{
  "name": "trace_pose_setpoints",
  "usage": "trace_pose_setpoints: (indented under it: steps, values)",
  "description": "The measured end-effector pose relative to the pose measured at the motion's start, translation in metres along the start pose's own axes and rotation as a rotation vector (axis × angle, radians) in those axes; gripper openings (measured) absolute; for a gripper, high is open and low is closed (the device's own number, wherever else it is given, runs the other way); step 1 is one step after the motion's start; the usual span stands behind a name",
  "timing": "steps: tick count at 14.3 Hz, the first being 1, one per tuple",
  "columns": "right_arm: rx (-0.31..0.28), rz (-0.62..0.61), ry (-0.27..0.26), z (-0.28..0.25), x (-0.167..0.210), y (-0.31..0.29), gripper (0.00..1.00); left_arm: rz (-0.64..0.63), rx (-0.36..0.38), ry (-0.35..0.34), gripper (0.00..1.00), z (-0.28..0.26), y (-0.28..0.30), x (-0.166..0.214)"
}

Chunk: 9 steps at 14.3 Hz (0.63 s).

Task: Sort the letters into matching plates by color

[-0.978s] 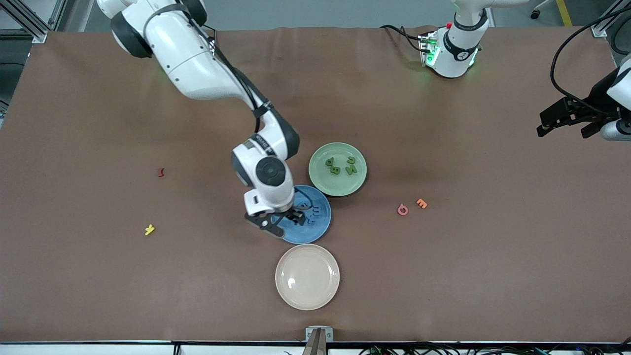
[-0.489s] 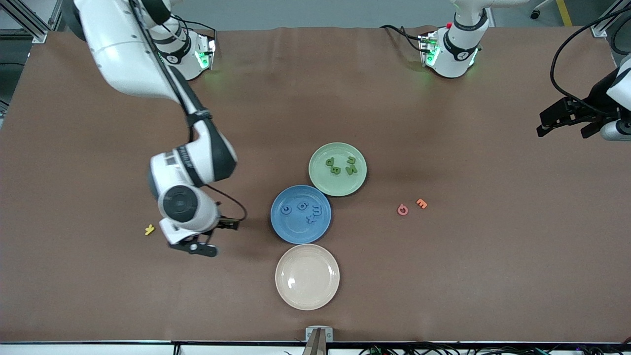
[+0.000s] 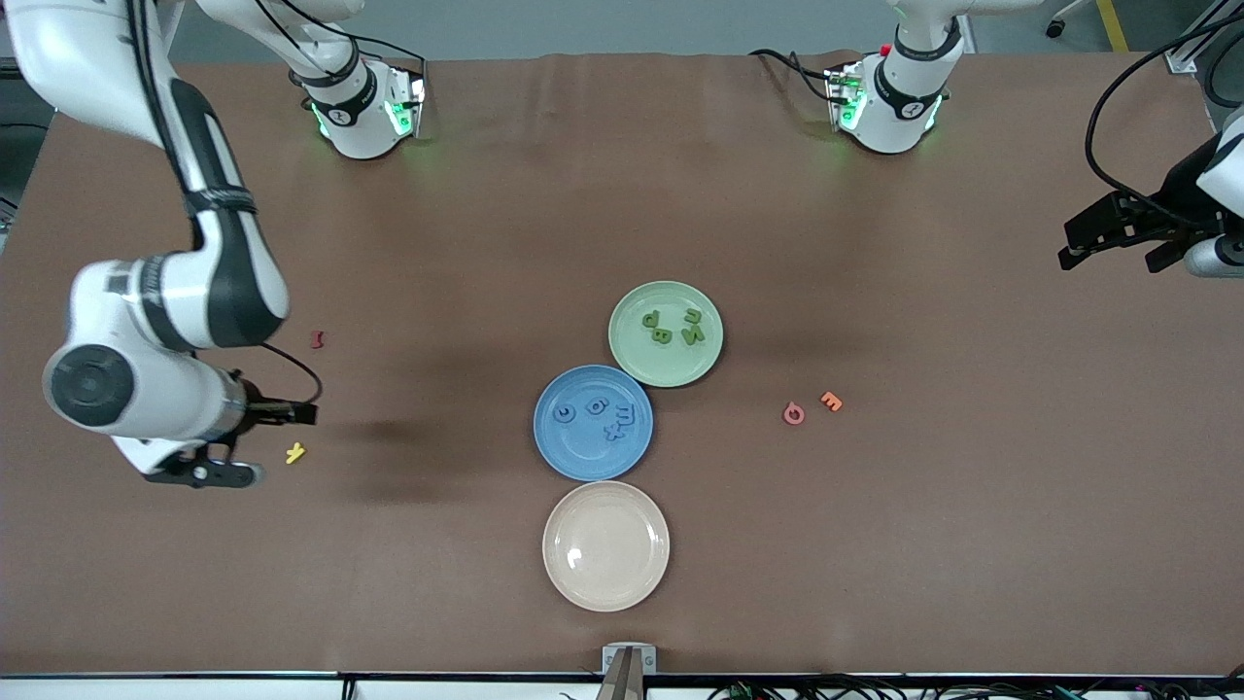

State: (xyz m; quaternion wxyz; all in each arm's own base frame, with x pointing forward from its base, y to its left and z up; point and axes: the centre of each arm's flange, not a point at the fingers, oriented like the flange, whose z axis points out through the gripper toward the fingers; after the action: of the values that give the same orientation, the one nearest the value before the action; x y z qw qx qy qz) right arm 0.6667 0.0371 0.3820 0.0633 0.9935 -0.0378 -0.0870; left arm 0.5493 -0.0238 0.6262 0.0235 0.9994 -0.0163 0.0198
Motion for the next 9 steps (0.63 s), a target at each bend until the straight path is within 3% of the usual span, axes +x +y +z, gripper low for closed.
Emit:
trace_pose_setpoints:
  steps: [6, 9]
  values:
    - [0.003, 0.036, -0.029, -0.085, -0.046, 0.029, 1.0, 0.0, 0.0, 0.003, 1.0, -0.002, 0.0, 0.0]
    - [0.012, -0.012, -0.017, -0.116, -0.05, 0.056, 1.0, 0.0, 0.0, 0.004, 1.0, -0.002, 0.0, 0.0]
